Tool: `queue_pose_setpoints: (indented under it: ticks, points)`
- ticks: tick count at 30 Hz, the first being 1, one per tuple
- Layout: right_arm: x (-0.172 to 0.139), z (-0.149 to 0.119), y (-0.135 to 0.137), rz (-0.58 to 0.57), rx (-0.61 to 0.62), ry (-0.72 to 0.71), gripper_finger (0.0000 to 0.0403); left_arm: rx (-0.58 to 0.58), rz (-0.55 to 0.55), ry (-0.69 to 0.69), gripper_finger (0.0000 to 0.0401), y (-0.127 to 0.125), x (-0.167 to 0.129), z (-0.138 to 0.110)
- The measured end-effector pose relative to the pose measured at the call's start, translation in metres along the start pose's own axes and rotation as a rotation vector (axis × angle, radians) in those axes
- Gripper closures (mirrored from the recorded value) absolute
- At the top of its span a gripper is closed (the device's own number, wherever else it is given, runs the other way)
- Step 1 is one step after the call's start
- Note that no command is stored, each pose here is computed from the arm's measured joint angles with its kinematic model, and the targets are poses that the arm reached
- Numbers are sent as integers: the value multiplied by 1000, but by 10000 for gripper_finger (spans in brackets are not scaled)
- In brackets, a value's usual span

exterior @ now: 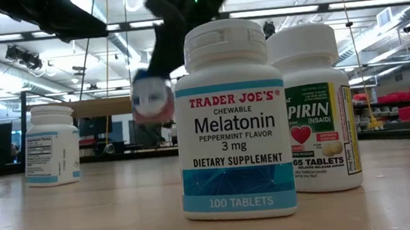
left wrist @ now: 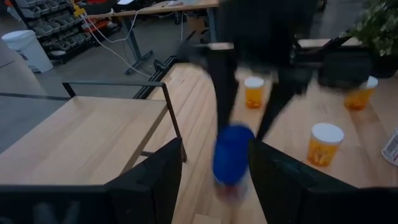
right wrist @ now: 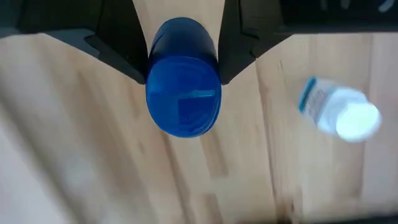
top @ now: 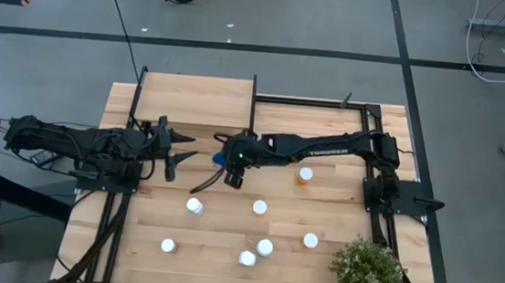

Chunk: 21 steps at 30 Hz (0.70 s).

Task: Pick and place medicine bottles onto shelf by color
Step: Put the blue pill bottle on the shelf

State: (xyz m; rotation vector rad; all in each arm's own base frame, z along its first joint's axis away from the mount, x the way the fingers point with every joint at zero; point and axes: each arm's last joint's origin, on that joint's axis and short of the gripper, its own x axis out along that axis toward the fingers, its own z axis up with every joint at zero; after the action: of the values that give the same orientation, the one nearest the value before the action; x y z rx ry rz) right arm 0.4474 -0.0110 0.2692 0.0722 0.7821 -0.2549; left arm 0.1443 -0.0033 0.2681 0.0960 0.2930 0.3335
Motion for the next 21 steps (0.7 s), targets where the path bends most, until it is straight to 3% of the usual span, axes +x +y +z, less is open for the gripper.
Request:
queue_pose_setpoints:
  ticks: [8,21]
  points:
    - [-43,45,-29,-82,-2,-37,227,8,0,16,218,0,0,-2]
    - [-41,59,-132,-160,133,-114,232,7,0,16,220,0,0,-2]
